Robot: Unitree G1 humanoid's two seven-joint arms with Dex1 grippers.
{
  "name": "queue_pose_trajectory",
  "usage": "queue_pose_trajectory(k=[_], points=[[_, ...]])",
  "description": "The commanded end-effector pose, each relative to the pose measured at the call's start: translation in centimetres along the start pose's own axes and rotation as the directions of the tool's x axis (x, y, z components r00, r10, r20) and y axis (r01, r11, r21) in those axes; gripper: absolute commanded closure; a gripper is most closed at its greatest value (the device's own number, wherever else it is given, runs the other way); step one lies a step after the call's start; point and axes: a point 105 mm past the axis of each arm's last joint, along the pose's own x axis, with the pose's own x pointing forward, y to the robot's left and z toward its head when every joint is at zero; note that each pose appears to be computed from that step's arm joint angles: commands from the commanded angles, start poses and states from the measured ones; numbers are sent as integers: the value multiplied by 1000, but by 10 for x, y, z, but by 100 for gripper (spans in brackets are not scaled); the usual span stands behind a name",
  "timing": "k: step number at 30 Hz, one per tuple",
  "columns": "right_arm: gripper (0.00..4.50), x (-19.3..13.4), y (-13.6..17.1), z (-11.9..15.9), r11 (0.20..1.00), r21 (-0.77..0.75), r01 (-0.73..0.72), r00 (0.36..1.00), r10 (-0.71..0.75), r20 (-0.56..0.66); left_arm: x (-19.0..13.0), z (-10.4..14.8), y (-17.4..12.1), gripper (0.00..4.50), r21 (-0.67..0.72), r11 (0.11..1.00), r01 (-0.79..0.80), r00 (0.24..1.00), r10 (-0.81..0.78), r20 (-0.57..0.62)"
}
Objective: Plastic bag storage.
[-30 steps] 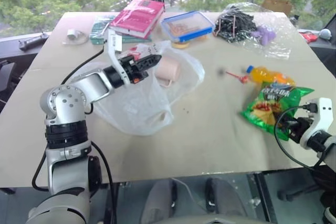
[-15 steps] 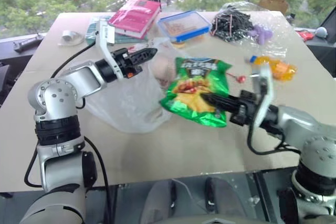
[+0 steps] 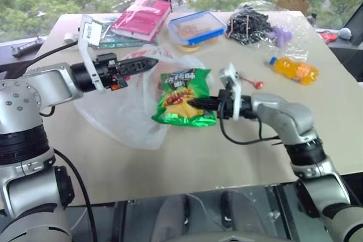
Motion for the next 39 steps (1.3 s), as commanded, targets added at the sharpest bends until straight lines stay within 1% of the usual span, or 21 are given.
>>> queue_pose_trajectory(k=[1,3,5,7,8,9,10,13,16,20,23,25,27,29,31,33,36,38,39], points=[[447,5,1,11,995,-78,-70,997,71,16,-12,2,-12,450,48,999,25,999,-22,-45],[447,2,7,14,989,-71,-131,991,133,11,-16,1,-10,450,51,999,13,998,-9,-64],[447,1,9,13,984,-83,-155,988,155,-7,-18,1,-10,450,37,999,20,997,-17,-70],[447,-1,8,8,977,-133,-166,985,158,-69,-19,1,-14,450,25,999,47,996,-45,-82],[447,-4,7,1,966,-184,-180,979,158,-126,-20,1,-14,450,26,998,49,995,-47,-86],[447,-8,9,-5,952,-220,-214,968,177,-176,-20,2,-13,450,30,999,43,996,-41,-86],[447,-11,13,-5,943,-227,-242,960,200,-194,-19,4,-9,450,42,999,27,996,-24,-80],[447,-15,27,4,919,-216,-330,936,290,-197,-16,5,-6,450,55,998,22,997,-18,-73],[447,-3,29,7,913,-229,-336,935,294,-199,-11,6,-8,450,51,997,50,996,-47,-72],[447,7,27,2,912,-223,-345,930,301,-210,-8,5,-10,450,62,996,62,995,-57,-80],[447,16,39,1,893,-216,-395,910,348,-226,-5,7,-4,450,69,997,35,998,-31,-57],[447,19,43,-2,888,-214,-408,903,358,-237,-3,5,-6,450,68,997,47,997,-43,-63],[447,21,39,-5,894,-217,-392,909,340,-242,-3,2,-9,450,57,996,65,996,-61,-73],[447,22,32,-4,909,-225,-350,927,302,-222,-4,0,-12,450,37,996,80,993,-76,-87],[447,22,13,3,935,-255,-247,963,207,-176,-9,-7,-17,450,13,994,106,986,-103,-128],[447,19,1,13,951,-250,-181,980,153,-128,-13,-16,-20,450,-6,993,118,979,-117,-167],[447,14,-3,18,959,-226,-173,982,151,-109,-15,-20,-22,450,-16,993,120,975,-121,-186],[447,12,-9,19,963,-224,-150,986,128,-106,-15,-19,-21,450,-13,993,117,976,-118,-184],[447,12,-15,20,968,-222,-115,990,93,-106,-13,-18,-21,450,-5,993,116,977,-115,-177]])
